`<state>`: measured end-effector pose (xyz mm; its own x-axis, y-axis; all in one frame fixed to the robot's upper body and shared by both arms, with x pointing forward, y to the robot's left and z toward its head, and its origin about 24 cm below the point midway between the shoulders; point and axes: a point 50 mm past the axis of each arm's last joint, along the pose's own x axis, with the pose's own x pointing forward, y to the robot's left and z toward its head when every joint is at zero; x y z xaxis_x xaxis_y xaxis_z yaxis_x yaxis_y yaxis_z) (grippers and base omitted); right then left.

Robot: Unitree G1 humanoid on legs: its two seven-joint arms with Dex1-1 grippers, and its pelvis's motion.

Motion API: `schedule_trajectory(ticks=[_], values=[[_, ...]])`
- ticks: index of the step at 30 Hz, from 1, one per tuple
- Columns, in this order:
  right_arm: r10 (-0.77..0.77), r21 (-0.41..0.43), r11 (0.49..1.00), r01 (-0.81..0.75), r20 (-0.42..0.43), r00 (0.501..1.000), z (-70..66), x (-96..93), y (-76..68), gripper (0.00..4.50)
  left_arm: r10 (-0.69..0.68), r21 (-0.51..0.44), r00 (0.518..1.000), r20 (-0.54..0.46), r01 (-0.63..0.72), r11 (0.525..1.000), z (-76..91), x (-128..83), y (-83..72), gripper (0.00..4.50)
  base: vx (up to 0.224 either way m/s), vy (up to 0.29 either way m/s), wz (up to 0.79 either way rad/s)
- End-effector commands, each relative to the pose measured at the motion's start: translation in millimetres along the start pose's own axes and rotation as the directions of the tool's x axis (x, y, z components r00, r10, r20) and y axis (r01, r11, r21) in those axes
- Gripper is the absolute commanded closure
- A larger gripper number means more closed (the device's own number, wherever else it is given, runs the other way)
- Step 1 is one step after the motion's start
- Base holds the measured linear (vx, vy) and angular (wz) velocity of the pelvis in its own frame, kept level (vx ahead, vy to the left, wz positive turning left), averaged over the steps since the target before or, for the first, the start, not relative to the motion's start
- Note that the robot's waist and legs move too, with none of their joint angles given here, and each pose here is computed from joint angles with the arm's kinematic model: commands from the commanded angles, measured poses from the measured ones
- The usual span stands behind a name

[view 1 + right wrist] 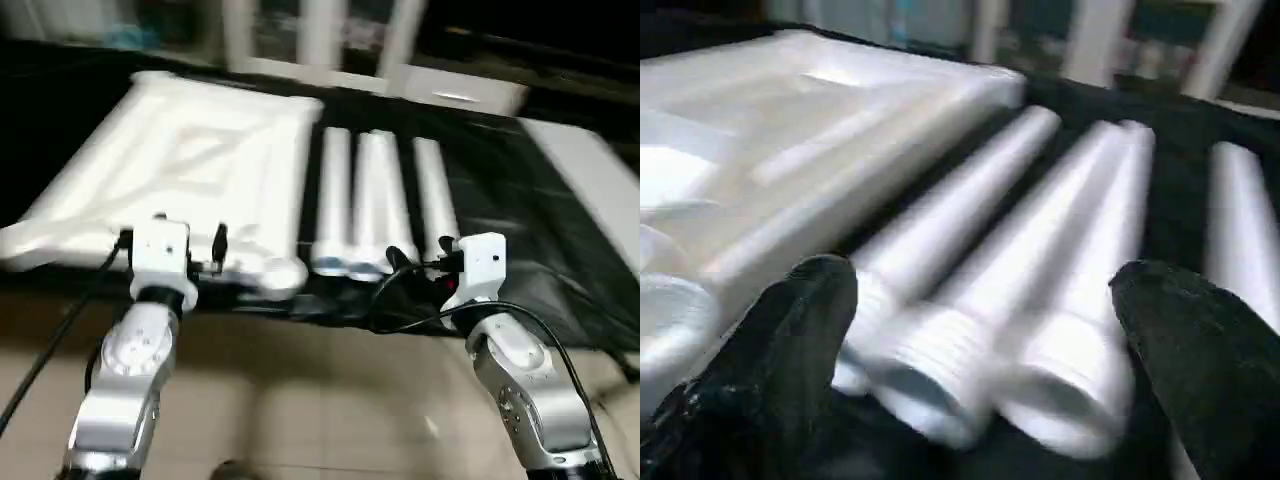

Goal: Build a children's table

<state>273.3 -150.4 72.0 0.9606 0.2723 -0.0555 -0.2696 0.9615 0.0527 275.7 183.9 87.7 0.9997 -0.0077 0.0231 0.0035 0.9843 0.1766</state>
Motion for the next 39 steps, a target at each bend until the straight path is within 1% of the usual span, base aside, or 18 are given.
schedule_trajectory(ticks=[1, 4, 6, 8, 10, 13, 14, 20, 25, 33, 39], values=[[-0.054, 0.003, 0.999, 0.053, 0.025, 0.998, 3.6, -1.3, -9.9, 0.02, -0.033, 0.003, 0.999, 0.005, 0.033, 0.999, -1.0, 5, -10.5, 0.0, -0.013, -0.019, 0.6], [-0.119, 0.066, 0.991, 0.116, 0.04, 0.992, 7.9, -3.7, -15.6, 0.02, -0.079, 0.053, 0.997, 0.007, 0.079, 0.995, 0.1, 12, -20.6, 0.0, 0.0, -0.008, 0.16], [-0.12, 0.057, 0.991, 0.118, 0.039, 0.992, 7.2, -4.4, -15.4, 0.02, -0.087, 0.067, 0.996, 0.006, 0.086, 0.994, 0.3, 13, -23.1, 0.0, 0.0, 0.0, 0.0], [-0.102, 0.036, 0.994, 0.101, 0.022, 0.995, 5.5, -7.2, -12.0, 0.02, -0.145, 0.06, 0.989, 0.013, 0.144, 0.988, 3.9, 13, -32.9, 0.0, 0.085, 0.036, -0.09], [-0.084, 0.032, 0.996, 0.083, 0.025, 0.996, 5.9, -8.7, -10.1, 0.02, -0.154, 0.058, 0.988, 0.012, 0.153, 0.987, 3.8, 14, -34.9, 0.0, 0.1, 0.028, -0.06], [-0.083, 0.029, 0.996, 0.082, 0.024, 0.996, 4.0, -12.5, -10.4, 0.02, -0.153, 0.025, 0.988, 0.01, 0.153, 0.988, 1.8, 18, -35.5, 0.0, 0.115, 0.003, 0.01], [-0.098, 0.033, 0.995, 0.097, 0.025, 0.995, 3.6, -13.9, -13.6, 0.02, -0.16, 0.016, 0.987, 0.014, 0.16, 0.987, 2.4, 19, -37.8, 0.0, 0.056, -0.004, 0.0], [-0.06, 0.026, 0.998, 0.059, 0.034, 0.998, 8.6, -12.2, -9.3, 0.02, -0.143, 0.022, 0.99, 0.017, 0.143, 0.99, 2.1, 19, -37.6, 0.0, 0.096, -0.017, 0.07], [-0.053, 0.021, 0.998, 0.053, 0.036, 0.998, 11.0, -10.2, -10.8, 0.02, -0.132, 0.011, 0.991, 0.02, 0.132, 0.991, 0.9, 19, -36.1, 0.0, 0.014, -0.007, 0.02], [-0.046, 0.016, 0.999, 0.045, 0.036, 0.998, 11.8, -8.2, -10.9, 0.02, -0.132, 0.01, 0.991, 0.025, 0.131, 0.991, 1.0, 18, -37.6, 0.0, 0.028, -0.054, -0.05], [-0.057, 0.024, 0.998, 0.056, 0.032, 0.998, 11.2, -8.4, -9.8, 0.02, -0.149, 0.011, 0.989, 0.026, 0.149, 0.989, 0.9, 20, -39.9, 0.0, 0.04, 0.015, 0.05]])
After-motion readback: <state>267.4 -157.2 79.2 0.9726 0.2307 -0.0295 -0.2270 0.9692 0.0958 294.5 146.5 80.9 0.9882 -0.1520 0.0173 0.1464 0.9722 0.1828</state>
